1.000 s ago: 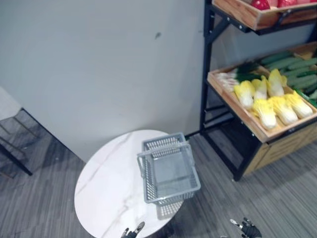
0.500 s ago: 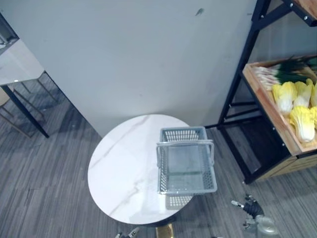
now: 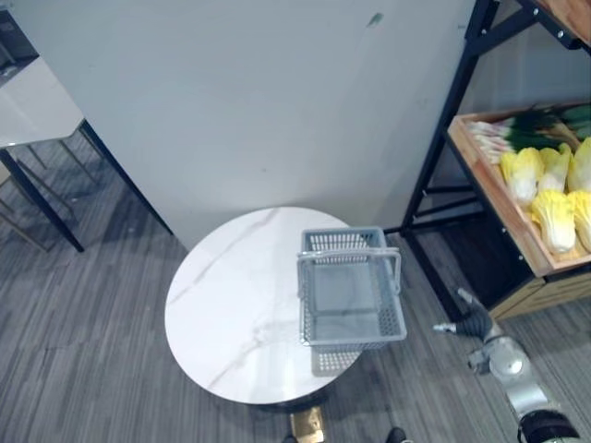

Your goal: Pick vegetable in the basket

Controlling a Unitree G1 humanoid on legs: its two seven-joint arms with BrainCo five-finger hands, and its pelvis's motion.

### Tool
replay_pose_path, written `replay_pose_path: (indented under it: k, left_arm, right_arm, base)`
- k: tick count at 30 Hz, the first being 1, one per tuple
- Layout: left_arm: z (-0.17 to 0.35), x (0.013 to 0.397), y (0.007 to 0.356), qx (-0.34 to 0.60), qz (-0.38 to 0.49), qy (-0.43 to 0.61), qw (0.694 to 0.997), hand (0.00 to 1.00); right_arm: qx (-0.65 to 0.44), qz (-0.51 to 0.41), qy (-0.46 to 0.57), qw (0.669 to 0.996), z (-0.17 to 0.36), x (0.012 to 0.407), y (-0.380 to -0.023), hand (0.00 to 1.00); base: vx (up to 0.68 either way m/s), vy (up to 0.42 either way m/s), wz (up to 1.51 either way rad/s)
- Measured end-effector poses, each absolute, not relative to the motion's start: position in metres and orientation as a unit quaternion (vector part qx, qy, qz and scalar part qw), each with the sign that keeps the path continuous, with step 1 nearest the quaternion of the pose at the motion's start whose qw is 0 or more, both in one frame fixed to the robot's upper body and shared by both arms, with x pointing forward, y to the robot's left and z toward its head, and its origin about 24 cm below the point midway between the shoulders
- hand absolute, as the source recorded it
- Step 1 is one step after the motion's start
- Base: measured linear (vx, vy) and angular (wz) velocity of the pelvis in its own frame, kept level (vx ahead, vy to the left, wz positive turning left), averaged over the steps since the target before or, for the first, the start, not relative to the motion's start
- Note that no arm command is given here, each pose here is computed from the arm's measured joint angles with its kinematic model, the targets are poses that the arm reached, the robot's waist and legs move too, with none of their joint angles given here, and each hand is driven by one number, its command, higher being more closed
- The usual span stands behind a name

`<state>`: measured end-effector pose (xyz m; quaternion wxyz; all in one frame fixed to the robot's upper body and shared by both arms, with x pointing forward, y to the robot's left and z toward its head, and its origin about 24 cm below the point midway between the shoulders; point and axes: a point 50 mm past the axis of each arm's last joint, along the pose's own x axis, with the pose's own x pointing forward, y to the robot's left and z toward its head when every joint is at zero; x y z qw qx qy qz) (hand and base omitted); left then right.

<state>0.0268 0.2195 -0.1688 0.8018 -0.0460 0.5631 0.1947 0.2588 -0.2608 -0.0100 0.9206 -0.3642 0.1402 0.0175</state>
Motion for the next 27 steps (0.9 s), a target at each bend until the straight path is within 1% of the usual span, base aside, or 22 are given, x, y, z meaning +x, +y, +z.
replay_pose_path:
  k: [3,5,7,10,12,14,16,18,21,27]
  left_arm:
    - [-0.169,0.027,0.220,-0.046,0.195,0.564,0.801,0.00]
    - [-0.169,0.028,0.220,-0.046,0.194,0.562,0.803,0.00]
    - [-0.168,0.029,0.221,-0.046,0.195,0.560,0.804,0.00]
    - [-0.167,0.033,0.224,-0.036,0.191,0.555,0.809,0.00]
    - [-0.166,0.036,0.225,-0.035,0.193,0.549,0.813,0.00]
    - [-0.165,0.036,0.228,-0.037,0.199,0.545,0.814,0.00]
    - [-0.164,0.038,0.229,-0.035,0.200,0.541,0.816,0.00]
    - [-0.163,0.041,0.232,-0.033,0.203,0.537,0.818,0.00]
    - [-0.162,0.046,0.232,-0.034,0.206,0.530,0.822,0.00]
    - [-0.159,0.058,0.233,-0.029,0.213,0.513,0.831,0.00]
  right_arm:
    - [-0.409,0.052,0.073,0.908,0.019,0.284,-0.242,0.00]
    - [-0.434,0.071,0.040,0.897,0.033,0.294,-0.232,0.00]
    - [-0.467,0.097,-0.008,0.879,0.053,0.311,-0.213,0.00]
    - [-0.493,0.124,-0.050,0.860,0.070,0.324,-0.192,0.00]
    - [-0.497,0.136,-0.064,0.855,0.075,0.329,-0.183,0.00]
    - [-0.503,0.161,-0.091,0.844,0.087,0.337,-0.163,0.00]
    - [-0.511,0.177,-0.111,0.834,0.097,0.343,-0.150,0.00]
    - [-0.508,0.182,-0.126,0.832,0.109,0.355,-0.135,0.00]
    - [-0.515,0.190,-0.129,0.826,0.115,0.365,-0.122,0.00]
    - [-0.532,0.187,-0.099,0.820,0.116,0.381,-0.116,0.00]
  base:
    - [0.02,-0.008,0.01]
    - [0.06,-0.022,0.06]
    - [0.05,-0.012,0.11]
    - [0.03,0.002,0.16]
    - [0.01,0.003,0.04]
    - [0.00,0.006,0.09]
    - [-0.01,0.005,0.12]
    - [-0.02,-0.007,0.16]
    - [-0.02,-0.006,0.14]
    - [-0.01,-0.001,0.21]
